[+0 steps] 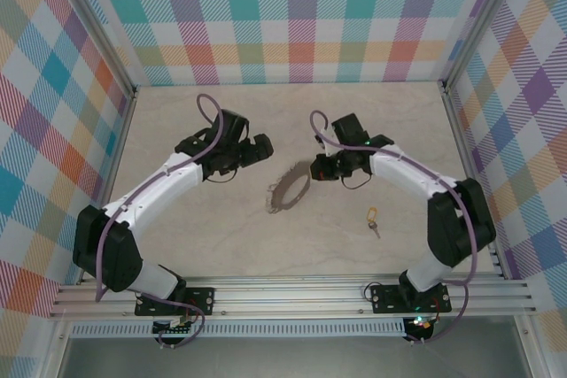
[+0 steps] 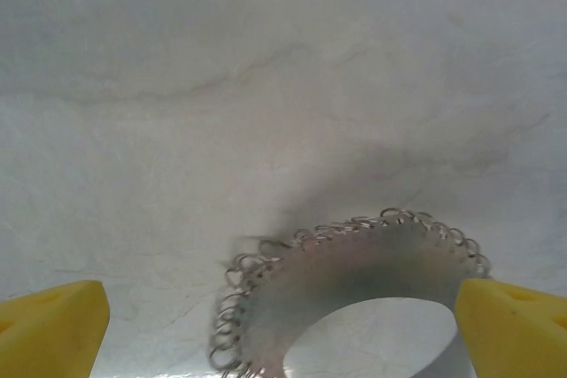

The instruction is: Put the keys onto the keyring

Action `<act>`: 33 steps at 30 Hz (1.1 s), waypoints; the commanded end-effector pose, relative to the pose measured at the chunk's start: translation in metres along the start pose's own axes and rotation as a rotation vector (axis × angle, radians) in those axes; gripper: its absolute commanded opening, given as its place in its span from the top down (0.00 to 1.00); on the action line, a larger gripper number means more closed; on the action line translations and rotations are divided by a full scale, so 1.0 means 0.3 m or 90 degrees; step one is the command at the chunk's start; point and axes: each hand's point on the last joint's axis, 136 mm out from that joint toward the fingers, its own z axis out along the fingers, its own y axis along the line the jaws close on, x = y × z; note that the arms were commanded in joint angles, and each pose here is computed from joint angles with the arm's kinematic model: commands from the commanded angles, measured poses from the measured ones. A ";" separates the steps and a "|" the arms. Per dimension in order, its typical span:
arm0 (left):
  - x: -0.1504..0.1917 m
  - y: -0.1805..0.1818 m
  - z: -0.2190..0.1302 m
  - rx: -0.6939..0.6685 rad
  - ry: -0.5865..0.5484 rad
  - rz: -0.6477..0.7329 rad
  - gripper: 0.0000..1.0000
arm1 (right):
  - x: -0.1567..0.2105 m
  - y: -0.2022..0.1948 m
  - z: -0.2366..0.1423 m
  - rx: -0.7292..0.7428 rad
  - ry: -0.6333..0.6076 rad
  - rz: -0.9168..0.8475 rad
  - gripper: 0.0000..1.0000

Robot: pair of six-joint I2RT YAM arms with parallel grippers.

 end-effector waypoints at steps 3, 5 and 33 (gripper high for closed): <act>-0.039 -0.137 -0.118 0.088 0.005 0.062 0.01 | -0.062 0.159 -0.182 -0.066 -0.048 -0.130 1.00; -0.043 -0.215 -0.151 0.155 0.017 0.086 0.04 | -0.094 0.200 -0.248 -0.087 -0.083 -0.155 1.00; -0.144 -0.621 -0.464 0.505 0.000 0.214 0.43 | -0.318 0.505 -0.648 -0.419 -0.223 -0.181 1.00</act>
